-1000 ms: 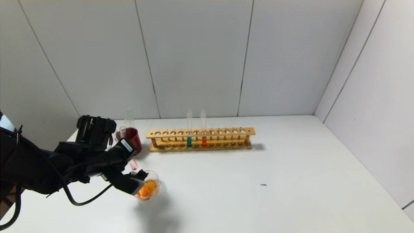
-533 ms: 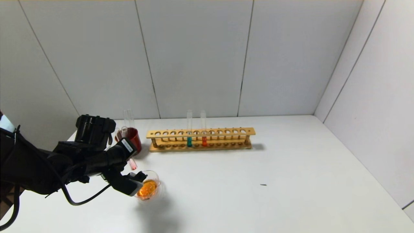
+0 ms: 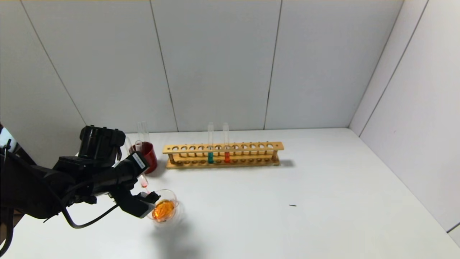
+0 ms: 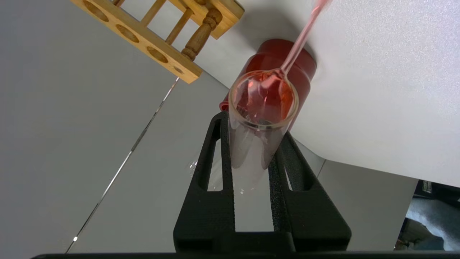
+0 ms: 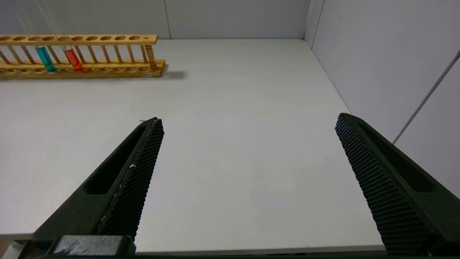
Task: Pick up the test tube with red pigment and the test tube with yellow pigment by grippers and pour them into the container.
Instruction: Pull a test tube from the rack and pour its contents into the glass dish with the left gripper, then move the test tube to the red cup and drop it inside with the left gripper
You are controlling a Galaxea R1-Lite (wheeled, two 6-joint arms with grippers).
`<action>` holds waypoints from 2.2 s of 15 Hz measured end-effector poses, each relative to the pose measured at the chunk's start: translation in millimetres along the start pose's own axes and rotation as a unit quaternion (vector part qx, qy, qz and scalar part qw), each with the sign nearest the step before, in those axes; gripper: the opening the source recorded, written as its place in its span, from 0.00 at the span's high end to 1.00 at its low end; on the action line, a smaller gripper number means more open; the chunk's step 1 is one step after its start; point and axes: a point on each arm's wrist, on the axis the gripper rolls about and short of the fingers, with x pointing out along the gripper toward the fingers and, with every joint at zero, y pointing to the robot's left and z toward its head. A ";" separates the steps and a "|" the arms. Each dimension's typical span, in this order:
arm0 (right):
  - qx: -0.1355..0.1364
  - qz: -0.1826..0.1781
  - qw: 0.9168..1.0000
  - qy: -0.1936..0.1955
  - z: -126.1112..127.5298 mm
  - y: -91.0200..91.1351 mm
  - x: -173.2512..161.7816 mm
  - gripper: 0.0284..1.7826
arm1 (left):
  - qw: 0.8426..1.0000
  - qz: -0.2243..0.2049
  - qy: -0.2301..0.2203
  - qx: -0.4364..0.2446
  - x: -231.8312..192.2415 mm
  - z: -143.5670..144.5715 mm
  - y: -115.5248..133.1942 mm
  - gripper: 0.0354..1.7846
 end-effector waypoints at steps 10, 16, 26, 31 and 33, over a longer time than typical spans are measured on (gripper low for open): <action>0.000 0.000 1.000 0.000 0.0 0.0 0.0 0.02 | 0.999 0.003 0.022 0.038 -10.0 8.0 12.0 0.84; 0.000 0.000 1.000 0.000 0.0 0.0 0.0 0.02 | 0.999 0.006 0.025 0.045 -13.0 7.3 12.5 0.84; 0.000 0.000 1.000 0.000 0.0 0.0 0.0 0.02 | 0.993 0.078 0.074 -0.055 -65.5 -12.8 23.3 0.84; 0.000 0.000 1.000 0.000 0.0 0.0 0.0 0.02 | 0.972 0.127 0.087 -0.177 -96.4 -18.4 22.5 0.84; 0.000 0.000 1.000 0.000 0.0 0.0 0.0 0.02 | 0.952 0.137 0.091 -0.257 -104.9 -19.2 20.4 0.84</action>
